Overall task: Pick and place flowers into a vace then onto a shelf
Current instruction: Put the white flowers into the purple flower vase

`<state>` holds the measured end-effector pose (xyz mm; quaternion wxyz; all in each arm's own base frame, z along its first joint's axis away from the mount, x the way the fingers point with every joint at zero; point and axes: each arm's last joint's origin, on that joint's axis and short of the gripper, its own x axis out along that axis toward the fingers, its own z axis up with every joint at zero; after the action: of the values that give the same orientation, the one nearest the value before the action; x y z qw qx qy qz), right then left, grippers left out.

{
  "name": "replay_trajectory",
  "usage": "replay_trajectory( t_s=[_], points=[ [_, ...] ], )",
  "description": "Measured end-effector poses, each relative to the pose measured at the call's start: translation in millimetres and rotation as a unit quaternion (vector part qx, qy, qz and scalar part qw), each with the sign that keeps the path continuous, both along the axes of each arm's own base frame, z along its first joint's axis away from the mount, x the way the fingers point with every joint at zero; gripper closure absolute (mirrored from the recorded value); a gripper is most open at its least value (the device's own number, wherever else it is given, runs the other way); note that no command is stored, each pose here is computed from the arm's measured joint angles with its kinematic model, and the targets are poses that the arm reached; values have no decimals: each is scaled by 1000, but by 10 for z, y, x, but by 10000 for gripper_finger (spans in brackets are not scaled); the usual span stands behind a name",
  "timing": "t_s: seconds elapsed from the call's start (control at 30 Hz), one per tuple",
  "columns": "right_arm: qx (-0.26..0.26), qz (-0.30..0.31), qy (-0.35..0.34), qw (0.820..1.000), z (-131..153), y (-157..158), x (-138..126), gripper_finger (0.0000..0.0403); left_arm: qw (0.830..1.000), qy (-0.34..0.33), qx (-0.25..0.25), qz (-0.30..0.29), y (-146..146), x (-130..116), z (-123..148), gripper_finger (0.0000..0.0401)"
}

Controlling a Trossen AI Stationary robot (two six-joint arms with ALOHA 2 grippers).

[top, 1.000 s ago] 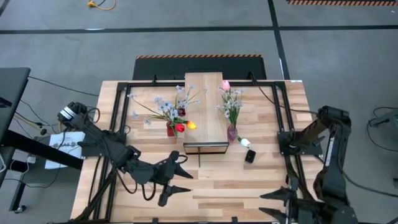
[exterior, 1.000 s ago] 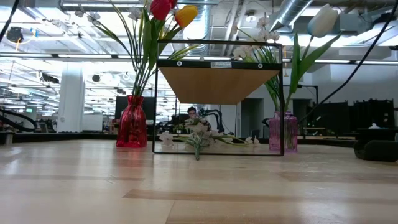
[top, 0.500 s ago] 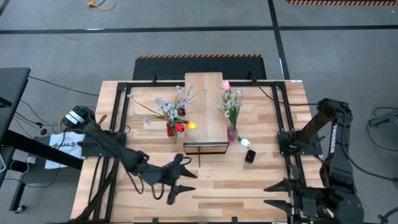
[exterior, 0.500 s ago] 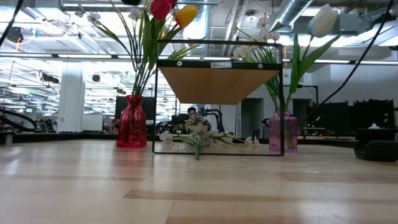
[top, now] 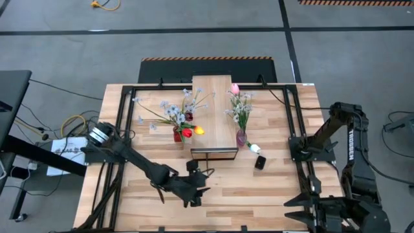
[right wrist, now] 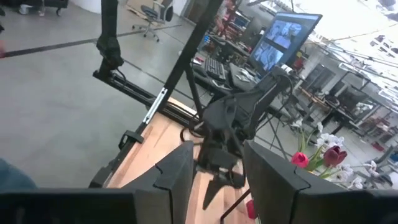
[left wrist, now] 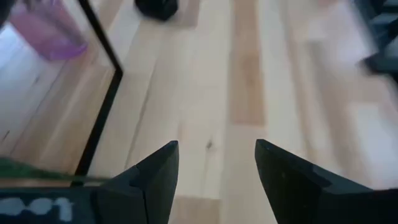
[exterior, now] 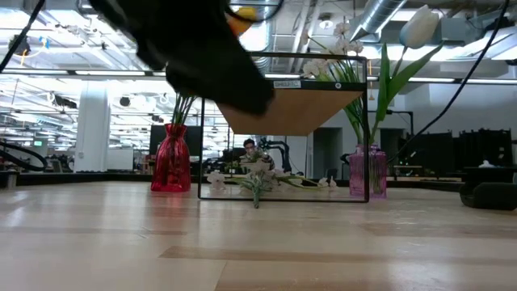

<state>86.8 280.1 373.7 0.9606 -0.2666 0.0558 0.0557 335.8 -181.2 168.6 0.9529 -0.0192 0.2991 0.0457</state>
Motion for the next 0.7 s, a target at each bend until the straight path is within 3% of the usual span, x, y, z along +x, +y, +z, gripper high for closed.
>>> replay_trajectory(
  t_s=[0.2, 0.3, 0.5, 0.7],
  points=[
    [-12, 13, 2, 1000, -14, 14, -75, 266, 994, 84, 72, 23, -70, 183, -227, 198],
    [-16, 18, 3, 1000, -23, 18, -105, 266, 981, 144, 128, 12, -109, 251, -301, 198],
    [-12, 20, 7, 1000, -37, 18, -125, 264, 933, 260, 243, -58, -178, 369, -331, 198],
    [-12, 15, 16, 1000, -84, -10, -129, 266, 897, 294, 307, -125, -241, 514, -243, 198]
  ],
)
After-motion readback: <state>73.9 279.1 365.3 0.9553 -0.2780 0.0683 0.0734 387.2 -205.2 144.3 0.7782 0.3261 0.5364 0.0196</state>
